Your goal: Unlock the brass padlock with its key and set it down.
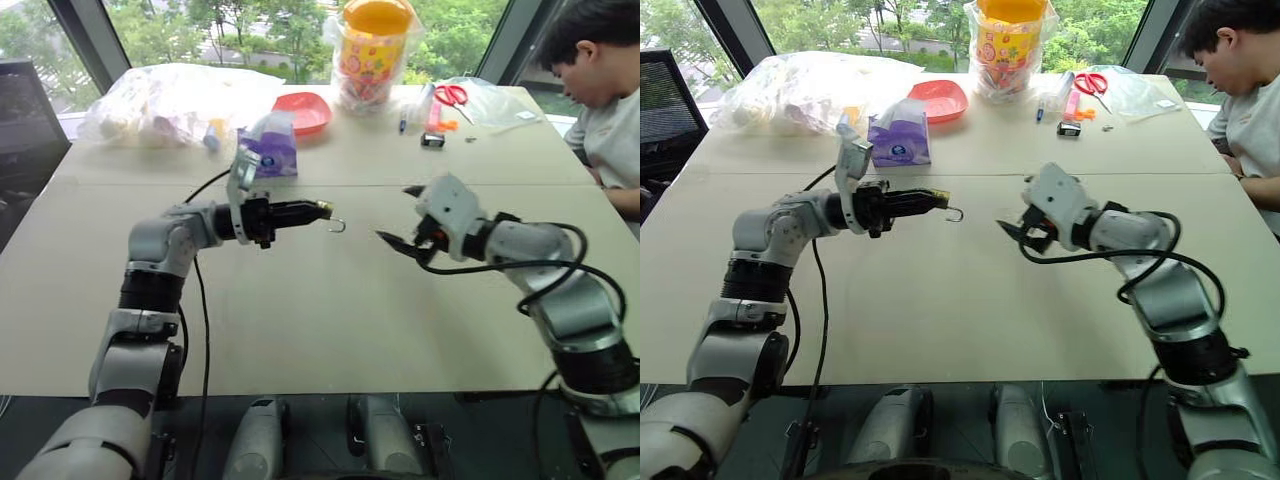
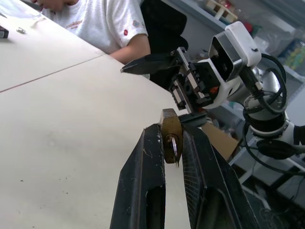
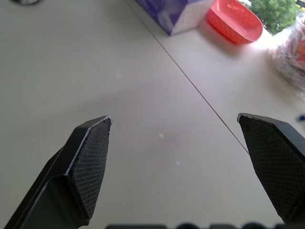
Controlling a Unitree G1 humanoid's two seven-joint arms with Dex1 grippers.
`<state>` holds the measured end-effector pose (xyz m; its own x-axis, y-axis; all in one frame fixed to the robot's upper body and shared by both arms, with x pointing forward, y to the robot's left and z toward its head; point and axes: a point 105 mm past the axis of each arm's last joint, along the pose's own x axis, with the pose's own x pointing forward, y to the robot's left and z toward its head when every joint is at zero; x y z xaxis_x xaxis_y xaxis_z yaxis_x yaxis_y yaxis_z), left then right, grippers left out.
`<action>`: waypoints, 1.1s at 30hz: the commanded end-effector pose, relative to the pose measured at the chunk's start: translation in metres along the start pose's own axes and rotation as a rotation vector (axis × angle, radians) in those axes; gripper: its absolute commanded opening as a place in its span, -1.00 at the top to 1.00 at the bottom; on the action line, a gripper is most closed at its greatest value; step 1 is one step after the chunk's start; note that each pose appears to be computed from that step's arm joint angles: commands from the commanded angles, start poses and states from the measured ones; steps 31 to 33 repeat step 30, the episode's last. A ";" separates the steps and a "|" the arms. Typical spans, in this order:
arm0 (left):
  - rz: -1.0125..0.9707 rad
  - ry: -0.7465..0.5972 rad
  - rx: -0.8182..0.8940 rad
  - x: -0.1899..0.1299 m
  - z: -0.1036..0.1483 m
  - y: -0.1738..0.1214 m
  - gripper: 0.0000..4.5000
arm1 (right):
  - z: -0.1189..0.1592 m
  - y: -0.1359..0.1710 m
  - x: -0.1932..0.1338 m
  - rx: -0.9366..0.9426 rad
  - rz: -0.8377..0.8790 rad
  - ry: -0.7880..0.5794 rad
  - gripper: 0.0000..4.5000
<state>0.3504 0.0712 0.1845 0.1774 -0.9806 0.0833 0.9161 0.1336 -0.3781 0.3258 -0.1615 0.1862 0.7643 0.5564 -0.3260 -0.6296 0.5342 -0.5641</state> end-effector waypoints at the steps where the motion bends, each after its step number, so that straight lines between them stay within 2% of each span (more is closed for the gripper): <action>1: 0.066 0.061 -0.054 0.012 -0.025 0.012 0.99 | 0.011 0.015 -0.017 -0.034 0.100 -0.021 -0.95; 5: 0.119 0.144 -0.171 0.028 -0.058 0.025 0.99 | 0.015 0.036 -0.026 0.008 0.192 -0.017 -0.95; 12: 0.146 0.134 -0.298 0.047 -0.065 0.037 0.99 | 0.019 0.046 -0.024 0.022 0.198 -0.012 -0.95; 13: 0.148 0.142 -0.299 0.047 -0.066 0.038 0.54 | 0.019 0.046 -0.024 0.023 0.197 -0.012 -0.97; 19: 0.171 0.217 -0.251 0.040 -0.071 0.041 -0.52 | 0.018 0.046 -0.023 0.027 0.181 -0.008 -0.97; 22: 0.235 0.261 -0.128 0.027 -0.067 0.048 -0.52 | 0.017 0.045 -0.023 0.029 0.173 -0.005 -0.97; 26: 0.298 0.178 0.089 -0.006 -0.025 0.045 -0.52 | 0.008 0.041 -0.026 0.058 0.138 0.011 -0.97; 28: 0.323 0.154 0.161 -0.018 -0.016 0.040 -0.52 | 0.006 0.038 -0.025 0.093 0.105 0.000 -0.97; 30: 0.365 0.113 0.169 -0.028 -0.011 0.035 -0.52 | 0.000 0.032 -0.021 0.128 0.047 -0.006 -0.97; 33: 0.365 0.113 0.169 -0.028 -0.011 0.035 -0.52 | 0.000 0.032 -0.021 0.128 0.047 -0.006 -0.97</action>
